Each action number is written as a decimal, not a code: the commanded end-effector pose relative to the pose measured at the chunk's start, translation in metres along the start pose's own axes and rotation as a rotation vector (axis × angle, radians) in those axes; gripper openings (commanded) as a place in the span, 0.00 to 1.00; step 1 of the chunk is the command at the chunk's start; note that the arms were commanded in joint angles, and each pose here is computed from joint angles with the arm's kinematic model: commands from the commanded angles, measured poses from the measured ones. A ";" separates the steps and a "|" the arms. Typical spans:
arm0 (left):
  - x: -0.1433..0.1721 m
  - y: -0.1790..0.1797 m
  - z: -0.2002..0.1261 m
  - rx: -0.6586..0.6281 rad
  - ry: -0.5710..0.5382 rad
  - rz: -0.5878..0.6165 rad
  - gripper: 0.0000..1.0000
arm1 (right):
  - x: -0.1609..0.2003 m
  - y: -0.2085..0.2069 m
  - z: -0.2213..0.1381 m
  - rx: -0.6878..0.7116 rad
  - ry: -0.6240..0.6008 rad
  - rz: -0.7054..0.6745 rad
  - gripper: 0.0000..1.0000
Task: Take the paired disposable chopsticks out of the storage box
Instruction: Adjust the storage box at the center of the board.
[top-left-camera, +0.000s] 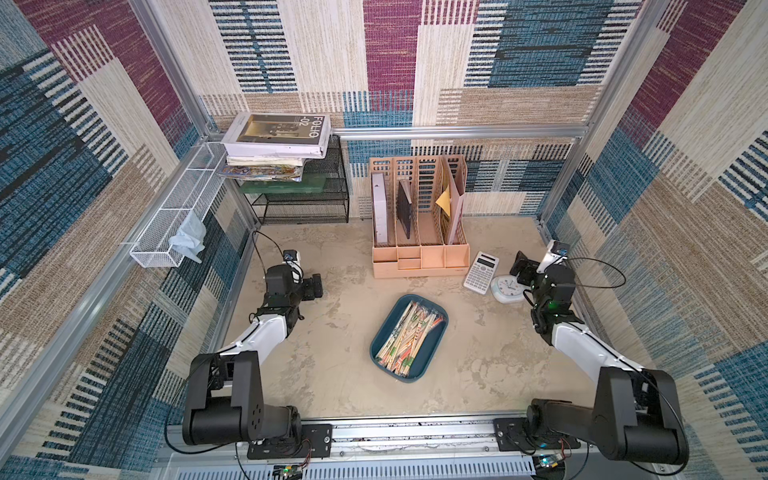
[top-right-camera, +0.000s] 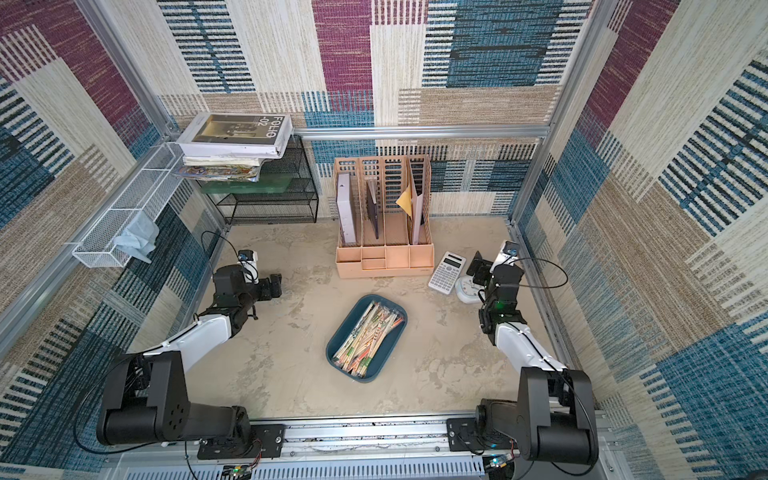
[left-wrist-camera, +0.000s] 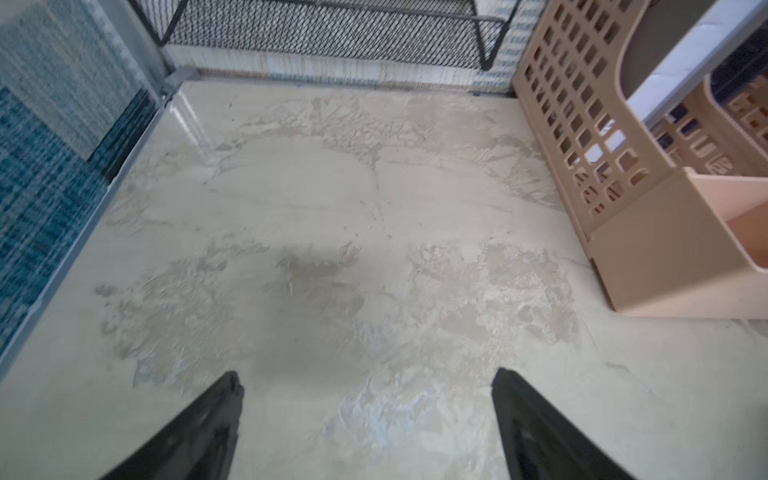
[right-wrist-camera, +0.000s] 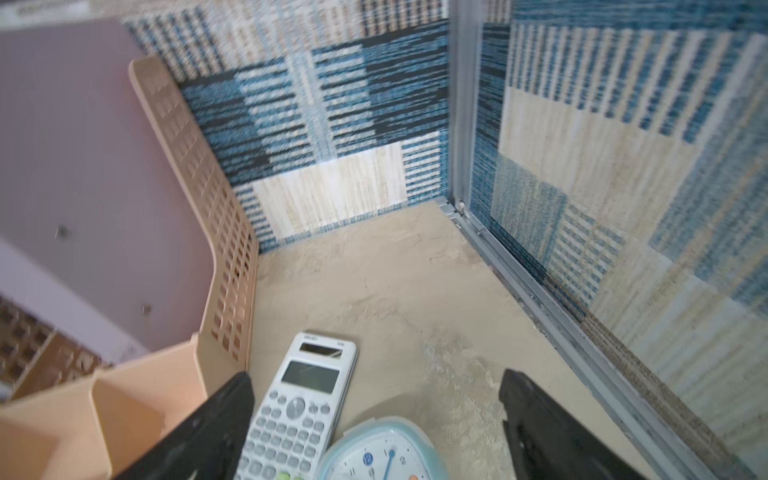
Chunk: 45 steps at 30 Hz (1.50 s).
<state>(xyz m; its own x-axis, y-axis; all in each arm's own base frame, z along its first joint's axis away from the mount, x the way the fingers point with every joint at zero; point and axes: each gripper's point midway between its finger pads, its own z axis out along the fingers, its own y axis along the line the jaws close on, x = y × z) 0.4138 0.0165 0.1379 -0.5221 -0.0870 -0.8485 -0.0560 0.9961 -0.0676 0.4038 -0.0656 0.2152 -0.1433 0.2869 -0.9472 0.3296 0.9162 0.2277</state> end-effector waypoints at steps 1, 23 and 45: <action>0.005 0.004 -0.010 -0.056 0.136 -0.161 0.95 | 0.041 -0.010 -0.008 0.073 0.275 0.201 0.96; 0.061 -0.142 -0.115 0.353 0.351 -0.348 0.99 | 0.208 0.184 -0.151 -0.363 0.930 -0.037 0.95; 0.078 -0.153 -0.105 0.330 0.422 -0.278 0.99 | 0.186 0.272 -0.162 -0.462 0.850 -0.203 0.96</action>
<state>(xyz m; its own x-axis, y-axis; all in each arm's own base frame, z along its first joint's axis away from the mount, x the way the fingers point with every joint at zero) 0.2891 -0.1474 0.1338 -0.8357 -0.2767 -0.4744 -0.0090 0.8706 -0.4920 0.3253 0.2847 0.1288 -0.8507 0.1024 -0.5156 -0.1088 0.9253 0.3633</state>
